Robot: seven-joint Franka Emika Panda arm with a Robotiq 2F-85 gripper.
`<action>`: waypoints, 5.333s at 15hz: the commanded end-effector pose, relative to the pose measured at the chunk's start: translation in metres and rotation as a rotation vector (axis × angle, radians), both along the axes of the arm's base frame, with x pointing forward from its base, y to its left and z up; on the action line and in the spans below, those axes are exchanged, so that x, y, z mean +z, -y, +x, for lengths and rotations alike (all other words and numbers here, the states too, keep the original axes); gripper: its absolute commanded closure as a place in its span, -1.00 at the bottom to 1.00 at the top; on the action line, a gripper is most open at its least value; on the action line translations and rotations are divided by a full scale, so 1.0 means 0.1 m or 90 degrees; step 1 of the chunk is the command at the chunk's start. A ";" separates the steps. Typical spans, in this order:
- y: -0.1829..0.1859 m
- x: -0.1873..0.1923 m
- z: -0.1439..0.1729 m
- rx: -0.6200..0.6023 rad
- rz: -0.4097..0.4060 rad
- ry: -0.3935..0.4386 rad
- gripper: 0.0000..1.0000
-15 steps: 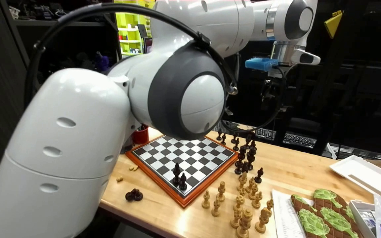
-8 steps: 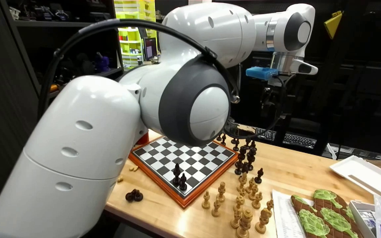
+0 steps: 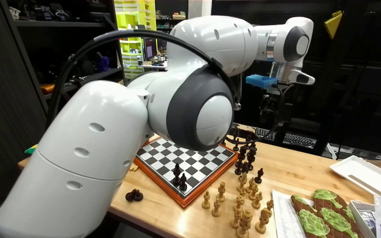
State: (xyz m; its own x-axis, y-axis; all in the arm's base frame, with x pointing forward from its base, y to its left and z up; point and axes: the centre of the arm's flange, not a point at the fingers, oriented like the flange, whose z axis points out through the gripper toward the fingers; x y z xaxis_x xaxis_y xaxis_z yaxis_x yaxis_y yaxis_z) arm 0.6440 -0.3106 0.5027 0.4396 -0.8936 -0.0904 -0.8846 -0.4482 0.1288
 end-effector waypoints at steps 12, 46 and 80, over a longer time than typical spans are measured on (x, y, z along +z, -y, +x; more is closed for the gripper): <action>0.01 -0.14 0.04 0.001 0.010 -0.007 -1.00; -0.37 -0.72 -0.41 -0.004 0.010 0.001 -1.00; -0.26 -0.75 -0.37 0.063 -0.025 0.058 -1.00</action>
